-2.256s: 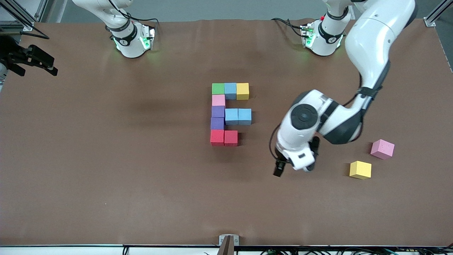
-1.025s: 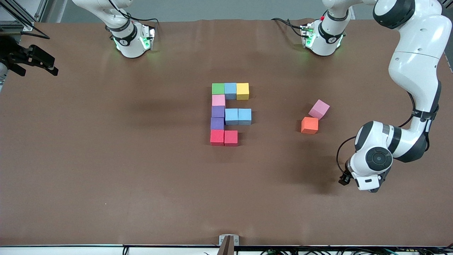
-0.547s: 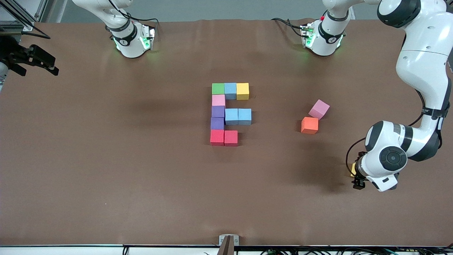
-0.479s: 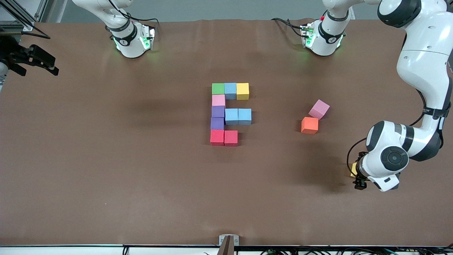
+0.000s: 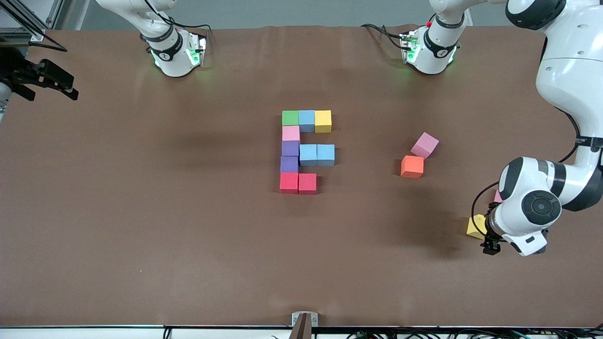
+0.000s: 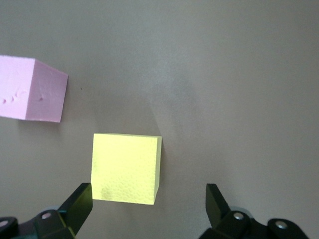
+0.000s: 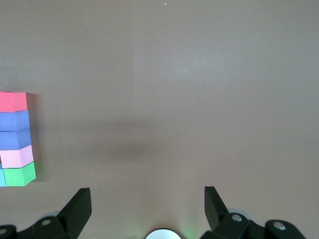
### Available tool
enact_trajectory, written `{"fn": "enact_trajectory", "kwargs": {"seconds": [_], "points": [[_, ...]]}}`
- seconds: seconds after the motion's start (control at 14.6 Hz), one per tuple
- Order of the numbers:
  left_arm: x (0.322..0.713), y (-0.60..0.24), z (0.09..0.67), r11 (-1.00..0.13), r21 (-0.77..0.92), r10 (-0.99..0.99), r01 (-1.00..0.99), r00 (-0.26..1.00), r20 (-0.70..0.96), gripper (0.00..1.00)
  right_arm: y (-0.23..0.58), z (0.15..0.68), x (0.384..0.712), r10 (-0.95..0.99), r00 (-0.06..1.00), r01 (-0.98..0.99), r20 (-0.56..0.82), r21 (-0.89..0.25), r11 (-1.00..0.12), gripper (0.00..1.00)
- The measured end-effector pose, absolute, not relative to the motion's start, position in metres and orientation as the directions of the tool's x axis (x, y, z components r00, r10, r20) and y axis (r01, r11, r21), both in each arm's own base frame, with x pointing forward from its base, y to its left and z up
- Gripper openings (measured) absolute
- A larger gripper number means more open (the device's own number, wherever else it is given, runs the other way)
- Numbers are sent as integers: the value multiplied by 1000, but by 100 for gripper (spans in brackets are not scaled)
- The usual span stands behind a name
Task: Arrange 11 blocks into digit 3
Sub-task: 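Grasp the yellow block with the left gripper and lift it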
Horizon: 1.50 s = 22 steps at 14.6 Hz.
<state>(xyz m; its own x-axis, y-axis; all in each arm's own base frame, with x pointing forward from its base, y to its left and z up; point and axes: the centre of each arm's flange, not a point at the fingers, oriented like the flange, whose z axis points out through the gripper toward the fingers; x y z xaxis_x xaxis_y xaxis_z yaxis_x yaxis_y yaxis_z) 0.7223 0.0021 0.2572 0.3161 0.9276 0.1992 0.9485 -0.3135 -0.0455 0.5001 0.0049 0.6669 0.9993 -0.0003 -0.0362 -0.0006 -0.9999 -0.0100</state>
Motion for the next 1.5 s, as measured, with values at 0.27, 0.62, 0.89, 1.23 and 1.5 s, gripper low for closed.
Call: {"fn": "enact_trajectory", "kwargs": {"seconds": [0.27,0.62,0.89,1.23,1.5], "points": [[718,44,253,-383,-80,906,920,391,159,100,5,667,500,0,999,-1,-36,-10,-1000,100],[715,53,244,-390,-87,910,917,398,115,100,5,667,500,0,999,0,-37,-10,-1000,100],[713,43,227,-407,-65,906,911,412,98,100,5,667,500,1,999,1,-38,-10,-1000,100],[707,44,214,-408,-81,906,909,414,85,100,5,666,500,2,999,1,-39,-10,-1000,100],[705,40,199,-417,-63,904,907,421,72,96,6,666,500,2,999,2,-39,-10,-1000,100]]}}
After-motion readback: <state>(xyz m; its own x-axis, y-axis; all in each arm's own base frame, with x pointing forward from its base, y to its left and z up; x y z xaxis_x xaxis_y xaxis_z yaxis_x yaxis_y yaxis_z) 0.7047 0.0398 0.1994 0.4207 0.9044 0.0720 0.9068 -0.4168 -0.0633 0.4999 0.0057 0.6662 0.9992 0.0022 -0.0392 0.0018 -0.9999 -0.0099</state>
